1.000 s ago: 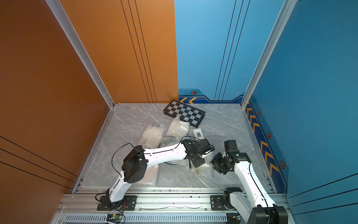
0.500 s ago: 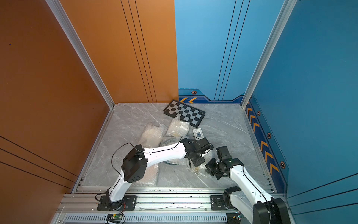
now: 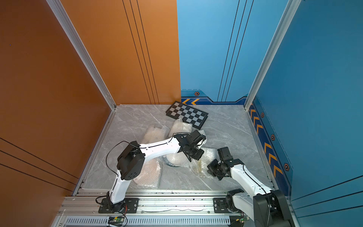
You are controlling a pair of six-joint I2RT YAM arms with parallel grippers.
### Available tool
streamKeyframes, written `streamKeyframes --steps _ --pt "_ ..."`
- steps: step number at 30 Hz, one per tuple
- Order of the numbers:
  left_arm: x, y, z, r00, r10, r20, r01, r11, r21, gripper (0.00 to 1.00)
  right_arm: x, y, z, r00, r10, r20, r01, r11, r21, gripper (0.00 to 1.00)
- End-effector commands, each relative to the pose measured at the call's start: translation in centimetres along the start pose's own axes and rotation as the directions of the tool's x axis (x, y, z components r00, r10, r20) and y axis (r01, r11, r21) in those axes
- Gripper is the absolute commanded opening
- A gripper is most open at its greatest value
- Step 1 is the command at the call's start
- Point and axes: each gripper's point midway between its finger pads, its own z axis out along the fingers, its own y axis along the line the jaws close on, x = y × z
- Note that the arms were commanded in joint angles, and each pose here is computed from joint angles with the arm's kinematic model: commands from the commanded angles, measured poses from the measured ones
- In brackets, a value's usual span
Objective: Unpack dinner plates from bubble wrap
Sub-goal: Unwrap the bubble wrap at the center of the board.
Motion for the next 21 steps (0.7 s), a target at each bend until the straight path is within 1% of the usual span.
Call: streamKeyframes --steps 1,3,5,9,14,17,21 --pt "-3.3 -1.0 -3.0 0.993 -0.058 0.106 0.051 0.996 0.066 0.0 -0.2 -4.5 0.4 0.999 0.033 0.035 -0.039 0.981 0.188 0.0" --pt "-4.0 -0.6 -3.1 0.982 -0.138 0.126 0.123 0.985 0.123 0.0 -0.2 -4.7 0.3 0.999 0.03 0.035 -0.037 0.978 0.205 0.0" --pt "-4.4 0.4 -3.4 0.971 -0.193 0.143 0.173 0.975 0.14 0.0 -0.2 -5.1 0.3 0.999 0.032 0.034 -0.038 0.973 0.227 0.0" --pt "-4.6 1.0 -3.9 0.97 -0.188 0.151 0.169 0.977 0.13 0.0 -0.2 -5.4 0.4 0.999 0.034 0.025 -0.039 0.969 0.243 0.0" --pt "-4.6 2.7 -3.5 0.953 -0.263 0.15 0.244 0.96 0.136 0.0 -0.5 -5.4 -0.1 0.999 0.038 0.034 -0.045 0.967 0.249 0.0" --pt "-4.9 3.5 -3.9 0.95 -0.266 0.165 0.247 0.961 0.128 0.0 -0.6 -5.1 -0.2 0.999 0.035 0.029 -0.041 0.972 0.232 0.0" --pt "-4.7 2.8 -3.8 0.955 -0.259 0.148 0.236 0.96 0.153 0.0 -0.9 -3.8 -0.8 0.999 0.021 0.05 -0.029 0.984 0.175 0.0"
